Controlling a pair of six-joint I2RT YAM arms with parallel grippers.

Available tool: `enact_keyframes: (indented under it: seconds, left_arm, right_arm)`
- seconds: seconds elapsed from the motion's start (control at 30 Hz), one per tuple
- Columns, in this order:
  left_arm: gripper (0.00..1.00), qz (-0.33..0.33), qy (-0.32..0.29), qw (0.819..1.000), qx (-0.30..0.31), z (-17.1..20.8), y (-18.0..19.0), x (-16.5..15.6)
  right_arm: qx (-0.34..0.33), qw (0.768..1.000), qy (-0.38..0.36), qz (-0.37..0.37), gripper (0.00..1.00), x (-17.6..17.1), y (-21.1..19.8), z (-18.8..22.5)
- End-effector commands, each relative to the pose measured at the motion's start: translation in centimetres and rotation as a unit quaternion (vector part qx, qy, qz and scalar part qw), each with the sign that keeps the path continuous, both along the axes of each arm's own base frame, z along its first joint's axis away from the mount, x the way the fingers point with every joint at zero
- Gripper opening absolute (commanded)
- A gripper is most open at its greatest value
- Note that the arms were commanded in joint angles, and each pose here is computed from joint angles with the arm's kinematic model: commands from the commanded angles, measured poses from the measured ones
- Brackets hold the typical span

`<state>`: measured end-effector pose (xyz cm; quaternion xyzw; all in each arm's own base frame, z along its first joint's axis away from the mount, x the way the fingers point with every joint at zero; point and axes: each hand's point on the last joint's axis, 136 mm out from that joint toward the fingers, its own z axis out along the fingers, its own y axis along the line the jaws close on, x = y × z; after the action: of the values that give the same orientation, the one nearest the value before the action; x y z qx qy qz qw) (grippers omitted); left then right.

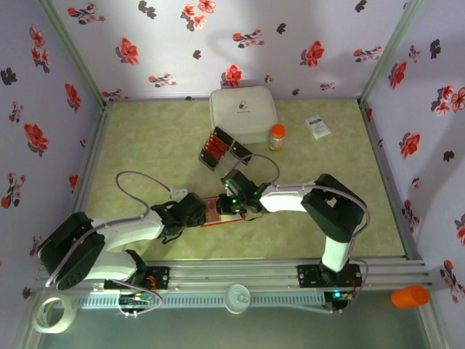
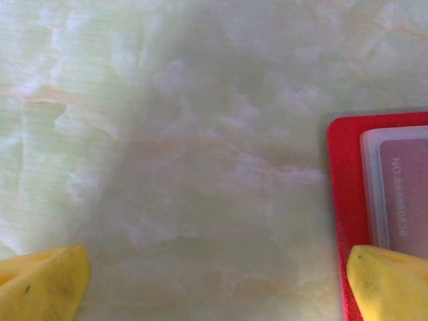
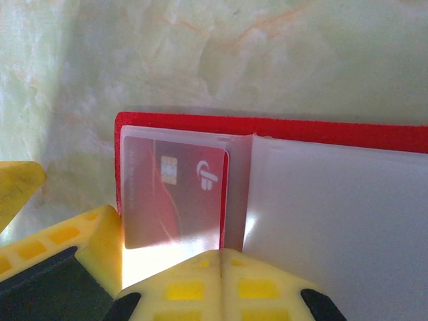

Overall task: Put the credit cards into the card holder
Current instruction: Insert the credit card into the card slot, then flip over the card slot on the card holder.

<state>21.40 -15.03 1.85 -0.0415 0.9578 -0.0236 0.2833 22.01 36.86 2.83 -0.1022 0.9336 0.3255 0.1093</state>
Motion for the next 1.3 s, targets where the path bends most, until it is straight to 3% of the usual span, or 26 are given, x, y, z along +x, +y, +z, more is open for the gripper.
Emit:
enact_keyframes:
  seconds: [0.0,0.37,0.77,1.0,1.27]
  left_arm:
    - [1.00,-0.002,0.013,1.000,0.001,-0.9,0.4,-0.5]
    - [1.00,0.018,-0.002,1.000,-0.004,0.7,1.4,-0.8]
    - [1.00,0.043,-0.038,0.998,-0.035,4.6,2.0,-0.5]
    - [1.00,0.027,-0.053,0.995,-0.081,7.1,-0.3,0.5]
    - [1.00,-0.014,-0.049,0.994,-0.101,7.5,-5.2,1.6]
  right_arm:
    - [0.010,1.000,-0.017,0.007,0.00,-0.2,0.4,2.1]
    - [-0.004,0.999,-0.052,0.000,0.00,1.0,-2.0,4.6]
    - [-0.006,0.998,-0.049,-0.029,0.08,2.8,-5.2,4.7]
    - [-0.037,0.998,-0.049,-0.019,0.10,3.3,-6.1,3.9]
    - [-0.057,0.997,-0.043,-0.007,0.07,3.7,-6.1,3.2]
